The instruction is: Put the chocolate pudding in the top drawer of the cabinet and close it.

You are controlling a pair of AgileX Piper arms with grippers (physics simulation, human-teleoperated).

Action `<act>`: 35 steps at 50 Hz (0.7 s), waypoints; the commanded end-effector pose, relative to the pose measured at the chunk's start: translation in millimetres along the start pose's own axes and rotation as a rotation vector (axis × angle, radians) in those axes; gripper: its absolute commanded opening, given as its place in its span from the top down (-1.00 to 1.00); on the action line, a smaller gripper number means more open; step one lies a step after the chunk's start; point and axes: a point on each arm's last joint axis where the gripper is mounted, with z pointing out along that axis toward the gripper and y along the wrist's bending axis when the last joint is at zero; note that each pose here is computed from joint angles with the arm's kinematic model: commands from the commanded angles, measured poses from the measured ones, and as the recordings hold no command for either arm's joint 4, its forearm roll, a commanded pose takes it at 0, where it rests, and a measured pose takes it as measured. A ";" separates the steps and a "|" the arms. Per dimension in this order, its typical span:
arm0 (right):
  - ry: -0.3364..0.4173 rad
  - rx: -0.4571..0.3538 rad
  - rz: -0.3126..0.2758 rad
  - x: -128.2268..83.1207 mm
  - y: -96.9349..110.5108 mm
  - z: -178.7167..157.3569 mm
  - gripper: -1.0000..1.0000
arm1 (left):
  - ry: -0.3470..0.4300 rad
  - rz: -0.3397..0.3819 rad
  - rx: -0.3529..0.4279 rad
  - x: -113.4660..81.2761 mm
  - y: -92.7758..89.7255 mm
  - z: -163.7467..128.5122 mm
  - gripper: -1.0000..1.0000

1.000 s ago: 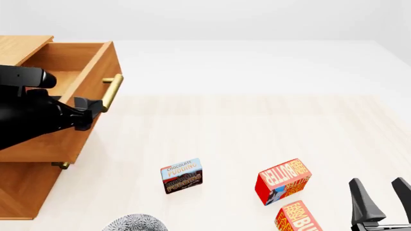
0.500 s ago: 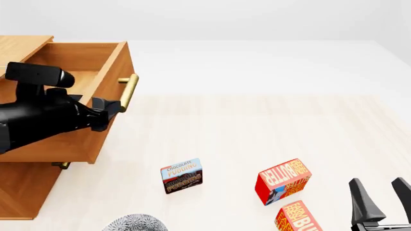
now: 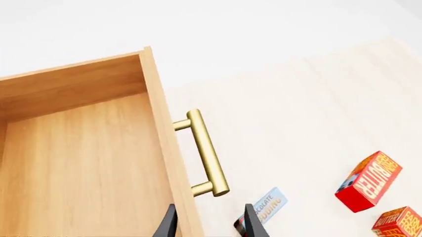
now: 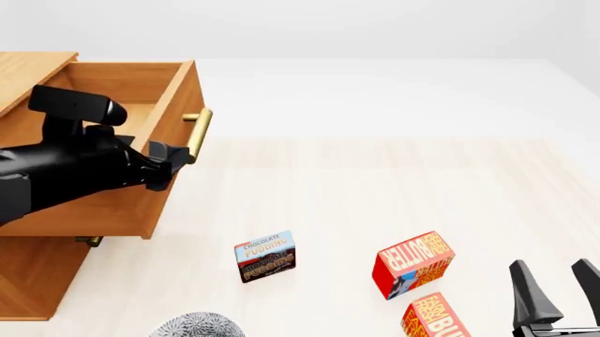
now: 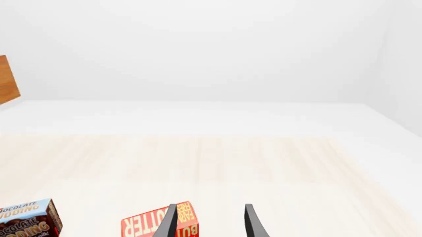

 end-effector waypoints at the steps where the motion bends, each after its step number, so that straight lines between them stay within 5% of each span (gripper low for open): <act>1: 0.002 0.006 0.000 0.2 -0.4 0.1 -1.00 | 0.061 0.072 0.120 3.3 -28.7 19.2 -1.00; 35: 0.001 0.006 0.000 0.3 -0.4 0.1 -1.00 | -0.081 0.172 0.052 -47.2 -8.9 -67.5 -1.00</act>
